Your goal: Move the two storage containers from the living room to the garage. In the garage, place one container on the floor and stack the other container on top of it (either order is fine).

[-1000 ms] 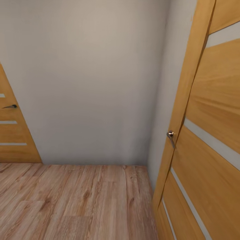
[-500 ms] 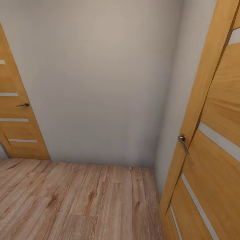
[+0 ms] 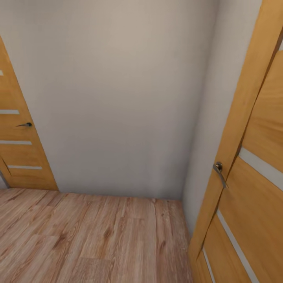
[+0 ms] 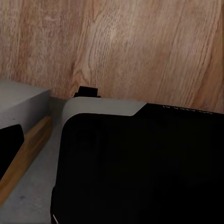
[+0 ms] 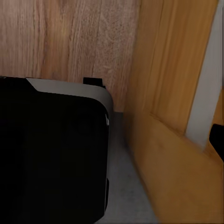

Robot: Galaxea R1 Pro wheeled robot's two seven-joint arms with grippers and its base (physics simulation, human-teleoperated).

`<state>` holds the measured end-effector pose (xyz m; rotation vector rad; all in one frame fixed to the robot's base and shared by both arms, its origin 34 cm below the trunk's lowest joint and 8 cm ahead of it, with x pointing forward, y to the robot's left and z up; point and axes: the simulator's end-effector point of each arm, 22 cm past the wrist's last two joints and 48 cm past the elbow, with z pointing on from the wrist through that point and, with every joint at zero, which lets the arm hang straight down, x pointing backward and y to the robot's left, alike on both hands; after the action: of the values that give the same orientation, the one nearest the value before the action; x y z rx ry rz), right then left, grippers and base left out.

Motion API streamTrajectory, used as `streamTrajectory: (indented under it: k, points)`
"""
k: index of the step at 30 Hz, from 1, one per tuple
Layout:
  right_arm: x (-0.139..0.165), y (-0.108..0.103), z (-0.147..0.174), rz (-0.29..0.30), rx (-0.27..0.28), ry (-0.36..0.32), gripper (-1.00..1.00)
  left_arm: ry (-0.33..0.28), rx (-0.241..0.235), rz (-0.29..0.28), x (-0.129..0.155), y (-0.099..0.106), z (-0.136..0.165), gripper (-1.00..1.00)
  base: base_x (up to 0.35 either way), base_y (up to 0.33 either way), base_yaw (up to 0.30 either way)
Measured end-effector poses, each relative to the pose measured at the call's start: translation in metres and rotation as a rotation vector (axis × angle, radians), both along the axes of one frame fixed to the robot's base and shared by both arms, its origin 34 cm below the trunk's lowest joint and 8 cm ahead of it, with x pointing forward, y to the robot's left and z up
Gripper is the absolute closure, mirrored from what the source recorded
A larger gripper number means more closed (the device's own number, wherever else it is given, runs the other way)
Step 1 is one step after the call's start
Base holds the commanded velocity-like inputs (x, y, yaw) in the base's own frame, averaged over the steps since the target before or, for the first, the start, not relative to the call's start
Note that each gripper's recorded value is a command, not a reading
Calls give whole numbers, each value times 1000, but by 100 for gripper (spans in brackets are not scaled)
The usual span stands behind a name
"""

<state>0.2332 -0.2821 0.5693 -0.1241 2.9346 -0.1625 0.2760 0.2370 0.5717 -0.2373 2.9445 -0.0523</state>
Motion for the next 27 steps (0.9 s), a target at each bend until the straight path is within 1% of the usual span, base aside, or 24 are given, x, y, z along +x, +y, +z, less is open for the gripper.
streamTrajectory:
  k: [13, 27]
  points:
    - [0, 2, 0, 0, 2, 0, -100, -1, 1, 0, 0, 1, 0, -100, 318, 0, 8]
    - [0, 1, 0, 0, 1, 0, -100, -1, 2, 0, 0, 2, 0, -100, 280, 0, 250]
